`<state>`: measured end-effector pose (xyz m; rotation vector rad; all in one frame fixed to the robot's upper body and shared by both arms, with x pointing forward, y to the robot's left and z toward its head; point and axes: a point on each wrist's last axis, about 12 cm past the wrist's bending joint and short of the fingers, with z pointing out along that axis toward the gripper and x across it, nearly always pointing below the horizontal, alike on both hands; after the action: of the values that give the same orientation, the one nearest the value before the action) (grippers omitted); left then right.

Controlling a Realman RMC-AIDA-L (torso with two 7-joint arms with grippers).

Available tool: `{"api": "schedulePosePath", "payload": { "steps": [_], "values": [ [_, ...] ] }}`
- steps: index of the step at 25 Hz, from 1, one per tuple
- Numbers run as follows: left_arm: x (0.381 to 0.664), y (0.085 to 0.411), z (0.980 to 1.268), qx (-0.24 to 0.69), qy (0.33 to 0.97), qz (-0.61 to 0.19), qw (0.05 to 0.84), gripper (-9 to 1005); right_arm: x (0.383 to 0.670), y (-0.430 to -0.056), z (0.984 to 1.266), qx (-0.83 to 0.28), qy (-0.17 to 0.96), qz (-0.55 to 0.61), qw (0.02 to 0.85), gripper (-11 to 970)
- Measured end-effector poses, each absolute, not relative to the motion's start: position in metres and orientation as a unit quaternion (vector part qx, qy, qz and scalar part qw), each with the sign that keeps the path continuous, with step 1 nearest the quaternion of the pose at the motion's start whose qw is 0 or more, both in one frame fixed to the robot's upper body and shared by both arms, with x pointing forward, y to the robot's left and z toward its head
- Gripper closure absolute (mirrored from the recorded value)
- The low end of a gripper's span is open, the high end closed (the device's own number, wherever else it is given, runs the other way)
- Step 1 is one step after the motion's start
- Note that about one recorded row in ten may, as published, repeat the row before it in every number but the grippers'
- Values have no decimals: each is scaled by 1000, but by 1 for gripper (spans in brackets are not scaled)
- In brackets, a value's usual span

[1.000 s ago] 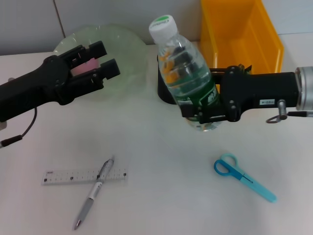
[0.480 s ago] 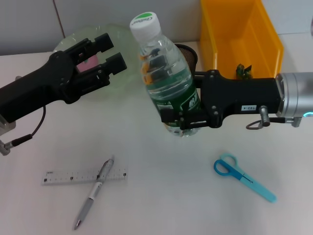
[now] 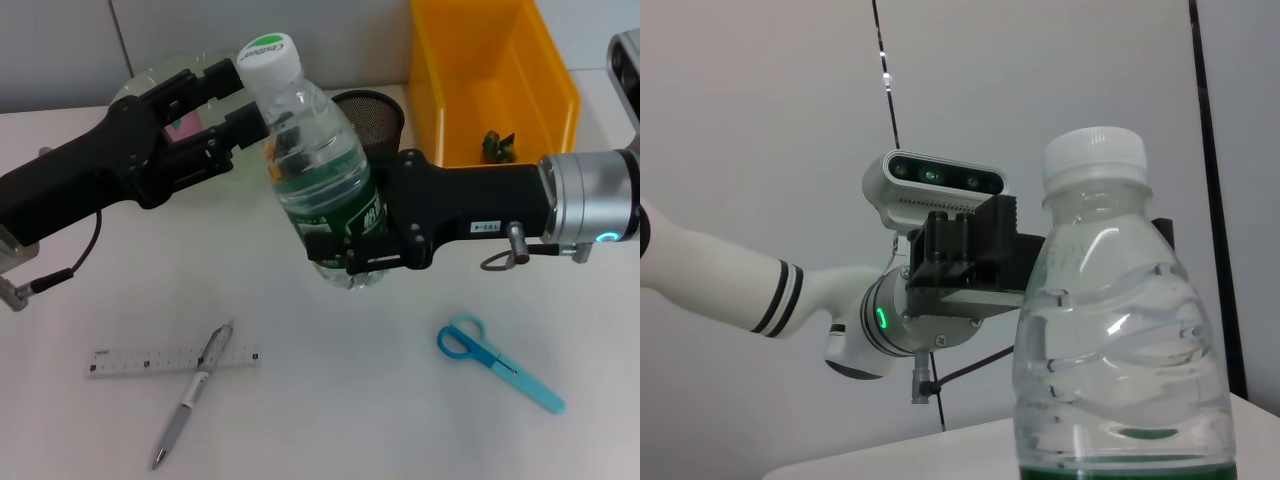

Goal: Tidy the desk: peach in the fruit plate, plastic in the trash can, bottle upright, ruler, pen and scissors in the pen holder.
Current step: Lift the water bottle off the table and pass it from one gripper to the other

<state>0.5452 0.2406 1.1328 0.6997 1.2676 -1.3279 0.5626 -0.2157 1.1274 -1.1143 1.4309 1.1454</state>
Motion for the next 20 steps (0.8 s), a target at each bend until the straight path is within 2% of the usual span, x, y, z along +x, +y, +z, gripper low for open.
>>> {"api": "schedulePosePath", "payload": {
  "steps": [20],
  "values": [
    [545, 234, 1133, 305, 528, -570, 551, 184, 562, -203, 1119, -461, 590, 478, 459, 189]
  ]
}}
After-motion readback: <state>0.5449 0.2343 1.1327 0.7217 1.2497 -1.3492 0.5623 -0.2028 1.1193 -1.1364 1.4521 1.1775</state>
